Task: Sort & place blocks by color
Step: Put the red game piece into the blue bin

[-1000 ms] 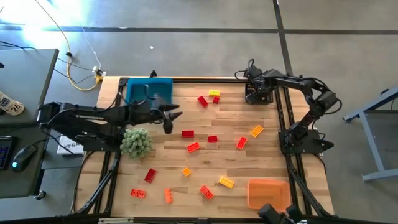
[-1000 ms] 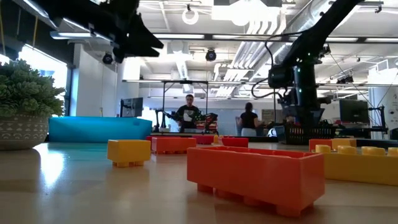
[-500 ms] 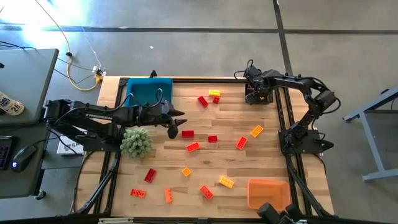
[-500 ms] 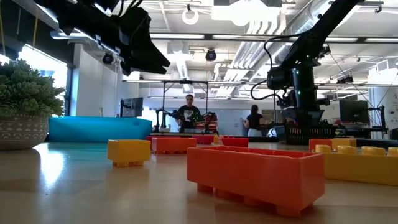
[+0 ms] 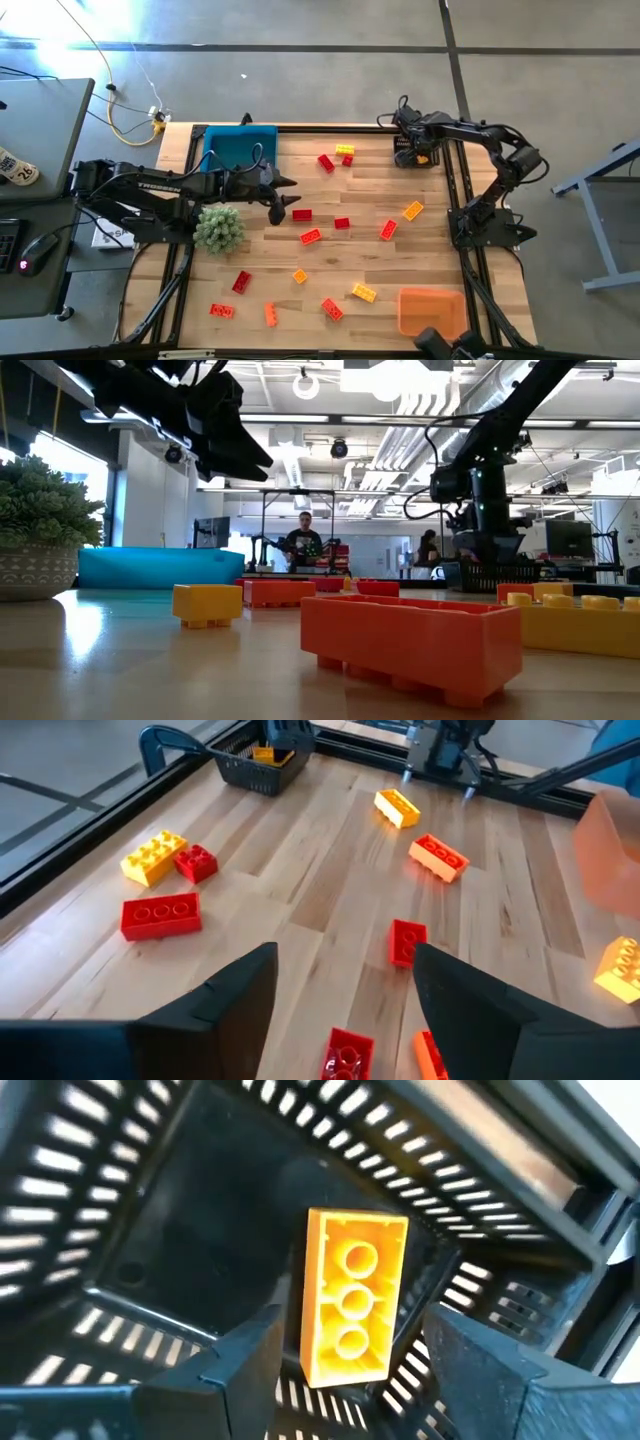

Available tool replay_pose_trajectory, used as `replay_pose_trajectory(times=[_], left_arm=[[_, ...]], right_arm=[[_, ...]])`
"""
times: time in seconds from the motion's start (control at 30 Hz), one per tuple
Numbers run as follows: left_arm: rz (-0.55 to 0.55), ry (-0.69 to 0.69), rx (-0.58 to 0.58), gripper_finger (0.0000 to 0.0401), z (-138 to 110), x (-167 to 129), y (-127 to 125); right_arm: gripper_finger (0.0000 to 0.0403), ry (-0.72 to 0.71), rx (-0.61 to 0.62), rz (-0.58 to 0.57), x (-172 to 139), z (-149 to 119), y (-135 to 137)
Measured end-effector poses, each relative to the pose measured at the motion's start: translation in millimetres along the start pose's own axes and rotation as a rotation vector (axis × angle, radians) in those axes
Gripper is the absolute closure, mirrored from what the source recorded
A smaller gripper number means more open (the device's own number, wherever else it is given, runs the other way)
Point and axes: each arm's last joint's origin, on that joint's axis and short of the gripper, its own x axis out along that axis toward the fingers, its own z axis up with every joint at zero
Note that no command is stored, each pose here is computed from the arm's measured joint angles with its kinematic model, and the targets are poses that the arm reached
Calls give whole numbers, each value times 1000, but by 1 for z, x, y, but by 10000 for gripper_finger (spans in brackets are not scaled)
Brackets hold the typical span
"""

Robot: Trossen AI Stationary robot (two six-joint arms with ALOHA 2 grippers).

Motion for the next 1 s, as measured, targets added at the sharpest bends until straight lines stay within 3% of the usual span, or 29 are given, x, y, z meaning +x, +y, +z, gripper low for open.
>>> replay_pose_trajectory(times=[0.3,0.57,0.7,1.0], left_arm=[[-46,10,84,162,2,0,-2],[-31,128,306,162,29,-3,-6],[-27,197,319,162,32,4,-6],[-67,380,250,162,1,40,-7]], right_arm=[[174,-105,120,71,-34,-7,-9],[174,-210,255,232,-71,-21,-17],[174,-275,291,253,-88,-29,-19],[174,-378,339,308,-112,-41,-18]])
